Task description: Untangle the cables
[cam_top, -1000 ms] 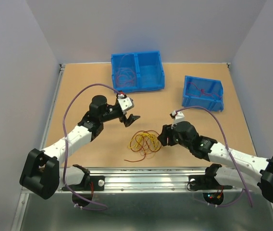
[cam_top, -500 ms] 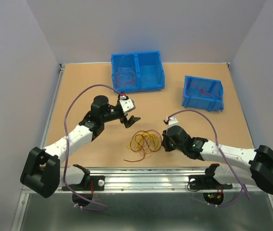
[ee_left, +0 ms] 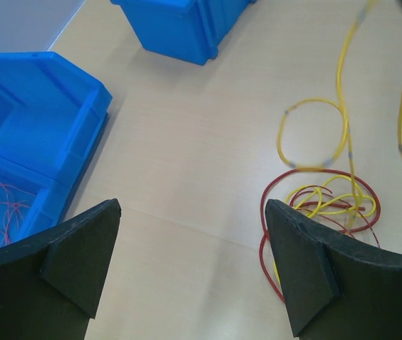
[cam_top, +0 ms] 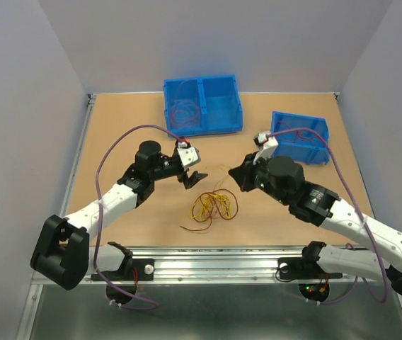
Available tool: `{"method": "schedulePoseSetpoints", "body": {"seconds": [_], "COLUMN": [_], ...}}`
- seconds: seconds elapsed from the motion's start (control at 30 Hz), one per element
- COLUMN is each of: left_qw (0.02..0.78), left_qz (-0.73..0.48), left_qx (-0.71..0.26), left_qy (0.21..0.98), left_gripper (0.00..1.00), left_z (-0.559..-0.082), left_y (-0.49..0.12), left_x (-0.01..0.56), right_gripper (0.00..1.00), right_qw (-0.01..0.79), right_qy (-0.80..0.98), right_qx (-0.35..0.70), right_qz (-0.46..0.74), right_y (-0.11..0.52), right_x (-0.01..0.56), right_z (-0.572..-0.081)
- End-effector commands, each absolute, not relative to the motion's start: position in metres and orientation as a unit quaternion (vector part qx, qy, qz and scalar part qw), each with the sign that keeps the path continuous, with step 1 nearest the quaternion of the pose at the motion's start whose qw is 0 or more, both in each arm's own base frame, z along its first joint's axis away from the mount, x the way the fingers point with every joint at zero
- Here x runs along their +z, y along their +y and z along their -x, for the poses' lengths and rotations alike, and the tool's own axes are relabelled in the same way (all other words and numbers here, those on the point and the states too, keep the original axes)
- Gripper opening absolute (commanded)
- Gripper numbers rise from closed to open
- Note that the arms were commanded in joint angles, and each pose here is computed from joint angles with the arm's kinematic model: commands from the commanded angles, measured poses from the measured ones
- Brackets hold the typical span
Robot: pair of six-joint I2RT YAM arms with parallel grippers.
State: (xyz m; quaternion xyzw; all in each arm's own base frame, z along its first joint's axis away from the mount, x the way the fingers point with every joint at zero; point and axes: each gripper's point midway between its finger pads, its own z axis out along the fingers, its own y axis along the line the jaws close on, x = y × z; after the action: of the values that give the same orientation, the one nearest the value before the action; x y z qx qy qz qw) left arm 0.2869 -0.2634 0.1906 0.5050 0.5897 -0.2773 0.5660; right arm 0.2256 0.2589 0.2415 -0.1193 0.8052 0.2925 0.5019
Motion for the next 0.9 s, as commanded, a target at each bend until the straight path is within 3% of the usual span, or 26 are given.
{"method": "schedulePoseSetpoints", "body": {"seconds": [0.0,0.47,0.87], "left_qw": [0.601,0.616,0.591], "left_qz": [-0.5,-0.492,-0.508], "left_qx": [-0.269,-0.268,-0.29], "left_qy": [0.563,0.554,0.556], "left_gripper": [0.95,0.95,0.95], "left_z": [-0.287,-0.286,-0.285], "left_y": [-0.264,-0.262,-0.272], "left_x": [0.214,0.22,0.204], "right_gripper": [0.01,0.0,0.01], "right_qw": [0.561,0.707,0.778], "right_qy": [0.767,0.677,0.608], "right_qx": [0.296,0.204,0.151], "right_qz": [0.1,-0.004,-0.042], "right_y": [0.251,0.211,0.217], "right_x": [0.329,0.485,0.568], "right_z": [-0.235,-0.282,-0.317]}}
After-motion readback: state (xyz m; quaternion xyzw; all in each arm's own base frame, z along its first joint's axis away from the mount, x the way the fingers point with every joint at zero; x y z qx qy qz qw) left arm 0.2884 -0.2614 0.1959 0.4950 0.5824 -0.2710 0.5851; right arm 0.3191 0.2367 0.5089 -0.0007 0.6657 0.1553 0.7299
